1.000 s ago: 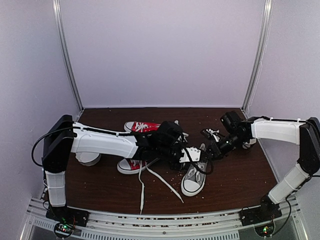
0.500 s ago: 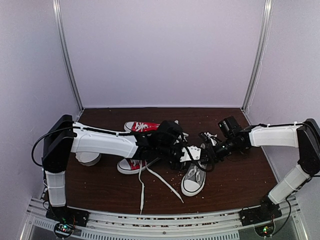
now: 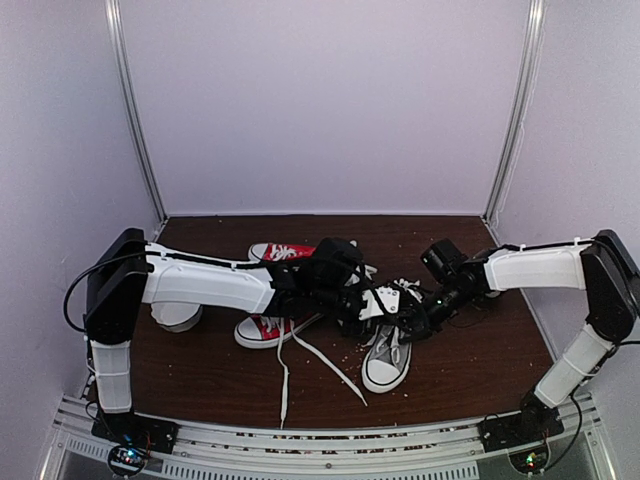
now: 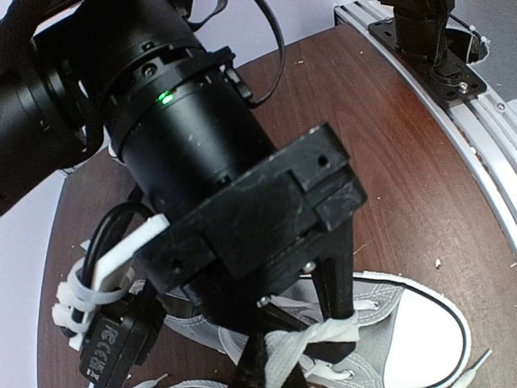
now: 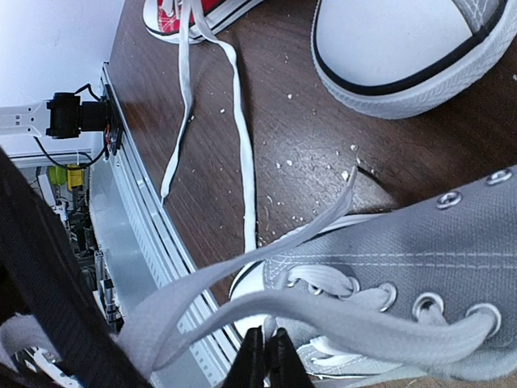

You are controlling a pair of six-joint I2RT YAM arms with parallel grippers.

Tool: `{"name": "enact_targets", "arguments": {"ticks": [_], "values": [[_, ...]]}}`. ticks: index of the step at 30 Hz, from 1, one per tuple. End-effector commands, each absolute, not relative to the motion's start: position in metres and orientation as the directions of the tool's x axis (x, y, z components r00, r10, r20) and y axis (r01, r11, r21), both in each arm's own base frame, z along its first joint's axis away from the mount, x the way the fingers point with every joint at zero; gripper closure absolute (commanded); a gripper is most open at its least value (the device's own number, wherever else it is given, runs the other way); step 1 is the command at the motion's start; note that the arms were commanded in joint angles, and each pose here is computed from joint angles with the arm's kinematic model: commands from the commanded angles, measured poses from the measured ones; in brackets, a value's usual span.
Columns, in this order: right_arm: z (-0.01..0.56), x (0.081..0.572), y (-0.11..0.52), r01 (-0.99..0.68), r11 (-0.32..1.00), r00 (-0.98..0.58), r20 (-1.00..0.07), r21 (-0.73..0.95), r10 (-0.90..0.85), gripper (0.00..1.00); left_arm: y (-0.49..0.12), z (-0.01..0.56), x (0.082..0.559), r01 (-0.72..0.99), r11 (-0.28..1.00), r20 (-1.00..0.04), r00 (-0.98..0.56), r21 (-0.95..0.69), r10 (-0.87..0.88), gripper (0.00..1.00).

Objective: Tie the shoes
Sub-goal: Cross the shoelace.

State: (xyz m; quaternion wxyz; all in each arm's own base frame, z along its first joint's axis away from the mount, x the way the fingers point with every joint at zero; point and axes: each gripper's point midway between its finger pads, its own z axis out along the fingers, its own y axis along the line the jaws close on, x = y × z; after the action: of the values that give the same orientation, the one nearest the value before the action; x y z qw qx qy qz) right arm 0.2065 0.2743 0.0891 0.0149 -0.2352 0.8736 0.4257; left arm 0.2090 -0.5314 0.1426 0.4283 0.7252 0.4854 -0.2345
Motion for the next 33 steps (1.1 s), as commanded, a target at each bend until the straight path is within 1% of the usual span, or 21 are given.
{"name": "enact_targets", "arguments": {"ticks": [1, 3, 5, 9, 16, 21, 24, 26, 27, 29, 31, 33], "values": [[0.085, 0.203, 0.272, -0.449, 0.543, -0.867, -0.200, 0.709, -0.456, 0.86, -0.541, 0.170, 0.211, 0.903, -0.138, -0.794, 0.424, 0.406, 0.436, 1.00], [0.087, 0.211, 0.268, -0.466, 0.573, -0.867, -0.218, 0.674, -0.449, 0.78, -0.541, 0.168, 0.211, 0.906, -0.136, -0.795, 0.417, 0.400, 0.440, 1.00], [0.094, 0.224, 0.262, -0.490, 0.614, -0.865, -0.259, 0.619, -0.430, 0.74, -0.540, 0.166, 0.211, 0.908, -0.137, -0.795, 0.413, 0.395, 0.444, 1.00], [0.103, 0.238, 0.251, -0.507, 0.674, -0.862, -0.294, 0.537, -0.413, 0.68, -0.538, 0.162, 0.211, 0.911, -0.134, -0.794, 0.407, 0.390, 0.452, 1.00], [0.107, 0.243, 0.238, -0.519, 0.724, -0.855, -0.283, 0.455, -0.435, 0.66, -0.538, 0.162, 0.212, 0.911, -0.129, -0.793, 0.406, 0.393, 0.455, 1.00], [0.123, 0.256, 0.232, -0.519, 0.757, -0.850, -0.336, 0.396, -0.406, 0.66, -0.538, 0.160, 0.213, 0.912, -0.125, -0.792, 0.403, 0.391, 0.458, 1.00], [0.138, 0.274, 0.220, -0.484, 0.812, -0.846, -0.413, 0.327, -0.337, 0.66, -0.538, 0.159, 0.215, 0.916, -0.111, -0.794, 0.391, 0.386, 0.466, 1.00], [0.152, 0.284, 0.209, -0.448, 0.844, -0.828, -0.494, 0.294, -0.267, 0.66, -0.538, 0.157, 0.216, 0.919, -0.103, -0.794, 0.382, 0.381, 0.472, 1.00], [0.163, 0.287, 0.205, -0.435, 0.851, -0.805, -0.550, 0.294, -0.221, 0.65, -0.538, 0.156, 0.217, 0.921, -0.099, -0.796, 0.376, 0.377, 0.475, 1.00], [0.187, 0.283, 0.207, -0.451, 0.824, -0.733, -0.668, 0.343, -0.124, 0.66, -0.538, 0.155, 0.218, 0.924, -0.087, -0.799, 0.368, 0.373, 0.476, 1.00], [0.199, 0.269, 0.220, -0.513, 0.754, -0.668, -0.743, 0.410, -0.050, 0.70, -0.539, 0.156, 0.220, 0.926, -0.074, -0.804, 0.360, 0.371, 0.474, 1.00], [0.208, 0.253, 0.224, -0.560, 0.724, -0.608, -0.794, 0.402, -0.029, 0.73, -0.539, 0.157, 0.222, 0.929, -0.061, -0.808, 0.350, 0.366, 0.474, 1.00]]}}
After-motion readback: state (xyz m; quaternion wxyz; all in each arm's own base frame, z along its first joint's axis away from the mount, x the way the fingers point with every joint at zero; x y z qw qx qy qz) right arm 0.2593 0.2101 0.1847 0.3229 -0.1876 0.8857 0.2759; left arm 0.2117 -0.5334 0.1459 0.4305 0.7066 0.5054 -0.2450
